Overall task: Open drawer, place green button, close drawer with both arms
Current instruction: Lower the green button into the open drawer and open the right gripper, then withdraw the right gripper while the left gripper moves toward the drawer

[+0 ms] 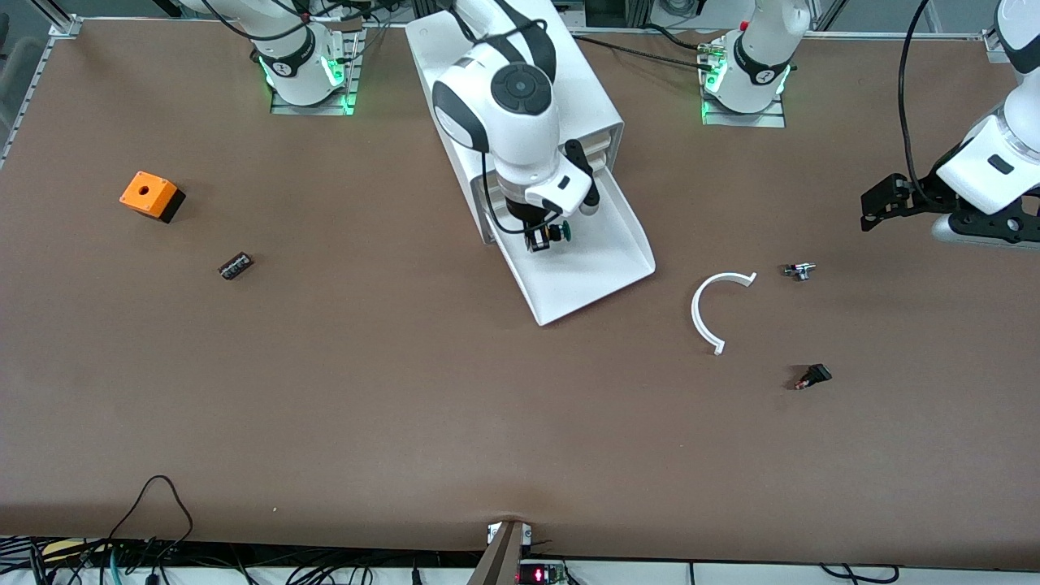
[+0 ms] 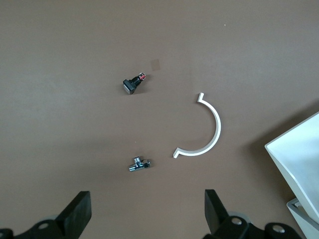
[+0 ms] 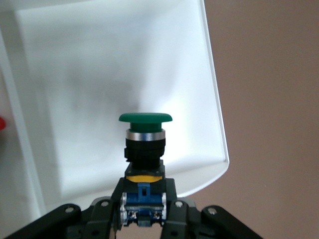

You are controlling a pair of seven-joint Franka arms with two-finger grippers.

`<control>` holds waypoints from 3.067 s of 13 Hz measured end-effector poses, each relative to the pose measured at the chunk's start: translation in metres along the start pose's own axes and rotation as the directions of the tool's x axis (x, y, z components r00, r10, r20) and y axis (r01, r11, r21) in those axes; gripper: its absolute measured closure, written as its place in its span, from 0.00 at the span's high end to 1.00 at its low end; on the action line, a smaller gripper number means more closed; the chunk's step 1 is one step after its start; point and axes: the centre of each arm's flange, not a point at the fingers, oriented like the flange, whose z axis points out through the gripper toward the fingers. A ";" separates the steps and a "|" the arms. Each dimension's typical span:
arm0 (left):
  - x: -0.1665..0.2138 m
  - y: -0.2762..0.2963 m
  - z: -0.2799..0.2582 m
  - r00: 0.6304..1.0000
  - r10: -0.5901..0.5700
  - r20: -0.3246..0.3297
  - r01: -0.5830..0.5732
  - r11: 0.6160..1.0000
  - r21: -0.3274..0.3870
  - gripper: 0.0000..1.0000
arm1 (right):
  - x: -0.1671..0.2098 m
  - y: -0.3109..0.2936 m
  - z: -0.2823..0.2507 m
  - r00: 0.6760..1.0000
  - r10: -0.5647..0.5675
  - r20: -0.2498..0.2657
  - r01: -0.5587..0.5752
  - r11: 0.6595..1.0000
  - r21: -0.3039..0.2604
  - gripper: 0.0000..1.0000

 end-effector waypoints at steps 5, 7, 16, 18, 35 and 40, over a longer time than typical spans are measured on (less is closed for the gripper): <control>0.000 0.000 0.000 0.999 -0.032 0.001 0.032 0.999 0.000 1.00 | 0.036 -0.002 0.029 0.999 -0.049 0.023 0.050 0.999 -0.022 0.33; 0.000 0.000 0.000 0.999 -0.033 0.003 0.033 0.999 0.000 1.00 | 0.042 -0.005 0.047 0.997 -0.062 0.042 0.062 0.998 -0.013 0.33; 0.000 0.000 0.002 0.999 -0.041 0.013 0.041 0.999 -0.001 1.00 | 0.045 -0.002 0.092 0.996 -0.079 0.042 0.081 0.996 -0.045 0.39; 0.000 0.000 0.003 0.999 -0.043 0.014 0.043 0.999 -0.001 1.00 | 0.047 -0.001 0.090 0.996 -0.079 0.039 0.081 0.996 -0.049 0.61; 0.030 0.056 0.095 0.947 -0.223 0.232 0.260 0.955 -0.144 1.00 | -0.135 0.083 -0.155 0.700 0.709 -0.081 -0.714 0.698 -0.054 1.00; 0.061 0.102 0.177 0.950 -0.198 0.242 0.244 0.954 -0.176 1.00 | -0.270 0.096 -0.126 0.282 0.959 0.018 -0.959 0.282 -0.018 1.00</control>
